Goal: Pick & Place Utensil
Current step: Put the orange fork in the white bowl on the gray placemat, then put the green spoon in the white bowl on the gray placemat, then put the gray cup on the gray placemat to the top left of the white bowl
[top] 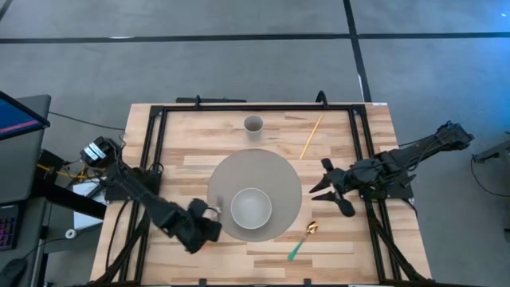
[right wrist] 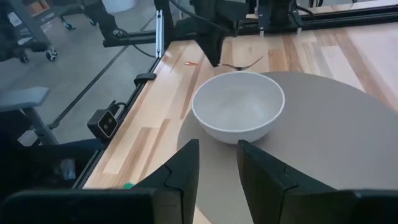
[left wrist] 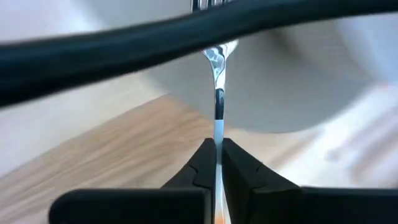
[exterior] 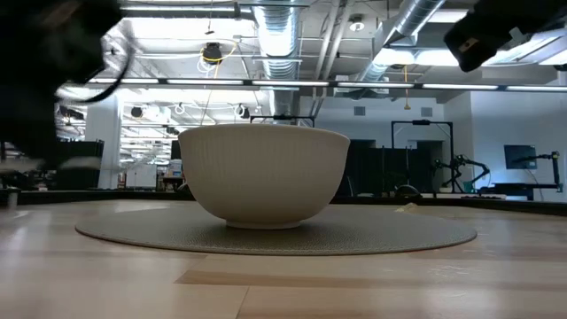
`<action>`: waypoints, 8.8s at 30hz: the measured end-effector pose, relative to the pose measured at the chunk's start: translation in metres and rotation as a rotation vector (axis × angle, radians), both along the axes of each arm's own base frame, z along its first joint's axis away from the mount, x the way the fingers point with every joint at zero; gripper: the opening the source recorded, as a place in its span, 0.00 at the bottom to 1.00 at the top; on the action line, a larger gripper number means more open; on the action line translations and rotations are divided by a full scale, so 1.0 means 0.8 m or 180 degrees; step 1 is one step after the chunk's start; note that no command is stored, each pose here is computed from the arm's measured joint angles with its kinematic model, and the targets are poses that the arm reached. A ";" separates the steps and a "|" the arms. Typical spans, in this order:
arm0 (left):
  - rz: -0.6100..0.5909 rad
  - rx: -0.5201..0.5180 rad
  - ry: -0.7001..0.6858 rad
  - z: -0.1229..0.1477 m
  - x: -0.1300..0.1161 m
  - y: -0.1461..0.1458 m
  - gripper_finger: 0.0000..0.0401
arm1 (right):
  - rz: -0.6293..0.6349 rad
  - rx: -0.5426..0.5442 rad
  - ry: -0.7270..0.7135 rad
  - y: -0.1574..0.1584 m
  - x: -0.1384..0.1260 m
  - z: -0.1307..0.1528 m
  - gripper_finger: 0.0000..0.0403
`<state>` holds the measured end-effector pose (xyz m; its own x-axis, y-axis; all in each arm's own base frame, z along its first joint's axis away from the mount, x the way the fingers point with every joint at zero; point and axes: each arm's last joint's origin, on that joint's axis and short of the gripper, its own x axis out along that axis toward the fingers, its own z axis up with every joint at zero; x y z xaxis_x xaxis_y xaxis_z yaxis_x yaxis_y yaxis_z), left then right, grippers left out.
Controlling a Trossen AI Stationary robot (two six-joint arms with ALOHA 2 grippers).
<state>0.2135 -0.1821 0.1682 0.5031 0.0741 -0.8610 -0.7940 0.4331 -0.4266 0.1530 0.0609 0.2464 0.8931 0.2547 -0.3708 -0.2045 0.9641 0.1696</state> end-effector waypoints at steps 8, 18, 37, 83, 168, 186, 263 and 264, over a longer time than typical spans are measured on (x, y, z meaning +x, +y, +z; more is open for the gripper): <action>-0.0626 -0.0032 -0.0508 0.088 0.060 0.005 0.03 | 0.0004 -0.0097 0.0221 0.006 0.014 -0.015 0.26; -0.0543 -0.1578 -0.0084 0.112 0.101 0.087 0.03 | 0.0006 0.0002 -0.0003 0.010 0.023 0.016 0.26; -0.0171 -0.2284 0.0420 0.072 0.133 0.137 0.04 | 0.0006 -0.0077 0.0274 0.008 0.020 0.007 0.26; -0.1637 0.1117 -0.1689 0.187 0.085 0.096 0.09 | 0.0516 -0.0270 0.0669 0.044 0.022 -0.019 0.26; -0.1782 0.1314 -0.1835 0.193 0.061 0.050 0.09 | -0.0020 -0.0850 -0.1458 0.077 0.150 -0.051 0.02; -0.1355 0.1842 -0.1755 0.195 0.062 0.056 0.09 | -0.0168 -0.0614 -0.1069 0.049 0.245 -0.134 0.02; -0.1426 0.1835 -0.1770 0.195 0.059 0.052 0.09 | -0.0373 -0.0949 -0.0636 -0.009 0.096 0.074 0.18; -0.1425 0.1893 -0.1754 0.195 0.060 0.054 0.09 | -0.0426 -0.0959 -0.0631 -0.014 0.087 0.080 0.18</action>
<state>0.2613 -0.1390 0.3243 0.9185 0.1271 -0.3743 -0.2508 0.9193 -0.3034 0.2226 0.0501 0.3102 0.9729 0.0370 -0.2281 -0.0739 0.9851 -0.1556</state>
